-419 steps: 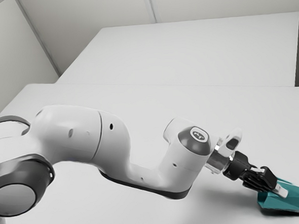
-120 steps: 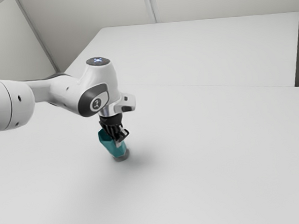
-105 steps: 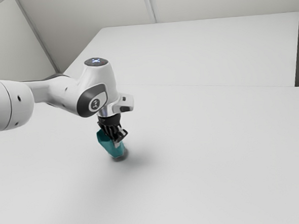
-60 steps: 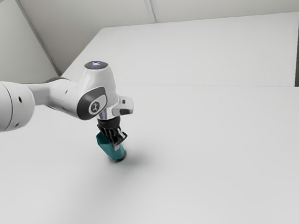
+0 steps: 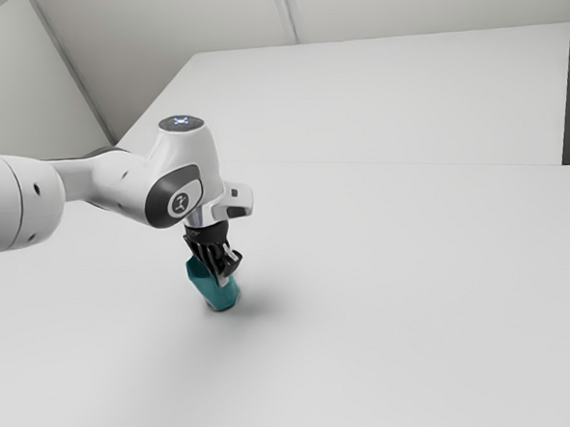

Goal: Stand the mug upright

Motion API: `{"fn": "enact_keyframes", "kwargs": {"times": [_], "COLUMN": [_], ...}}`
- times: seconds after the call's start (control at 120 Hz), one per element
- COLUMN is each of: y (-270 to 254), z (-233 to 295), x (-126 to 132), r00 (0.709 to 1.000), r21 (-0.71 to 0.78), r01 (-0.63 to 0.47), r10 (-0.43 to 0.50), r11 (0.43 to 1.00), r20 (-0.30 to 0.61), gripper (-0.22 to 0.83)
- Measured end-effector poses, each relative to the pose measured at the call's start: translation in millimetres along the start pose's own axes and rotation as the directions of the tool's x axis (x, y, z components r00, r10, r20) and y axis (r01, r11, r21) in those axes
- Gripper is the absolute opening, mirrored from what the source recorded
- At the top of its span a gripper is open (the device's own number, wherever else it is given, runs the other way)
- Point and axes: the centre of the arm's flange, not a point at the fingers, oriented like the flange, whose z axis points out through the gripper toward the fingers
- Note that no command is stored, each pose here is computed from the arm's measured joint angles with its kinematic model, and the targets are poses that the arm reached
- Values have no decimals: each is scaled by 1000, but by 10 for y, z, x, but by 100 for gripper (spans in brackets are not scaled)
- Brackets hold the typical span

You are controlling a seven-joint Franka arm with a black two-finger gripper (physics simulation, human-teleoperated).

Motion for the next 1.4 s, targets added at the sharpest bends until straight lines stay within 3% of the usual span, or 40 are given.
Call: {"fn": "enact_keyframes", "kwargs": {"times": [0.3,0.733,1.042,1.258,1.4], "y": [-13,-62,-138,-319,-524], "z": [-198,-984,-1577,-2205,-2267], "x": [-3,22,89,473,593], "r00": [999,991,986,983,984], "r21": [6,14,4,-5,-64], "r01": [-3,10,39,96,144], "r10": [3,-8,-38,-96,-149], "r11": [1000,1000,999,995,988], "r20": [-36,-134,-160,-155,-98], "gripper": [10,19,48,57,59]}}
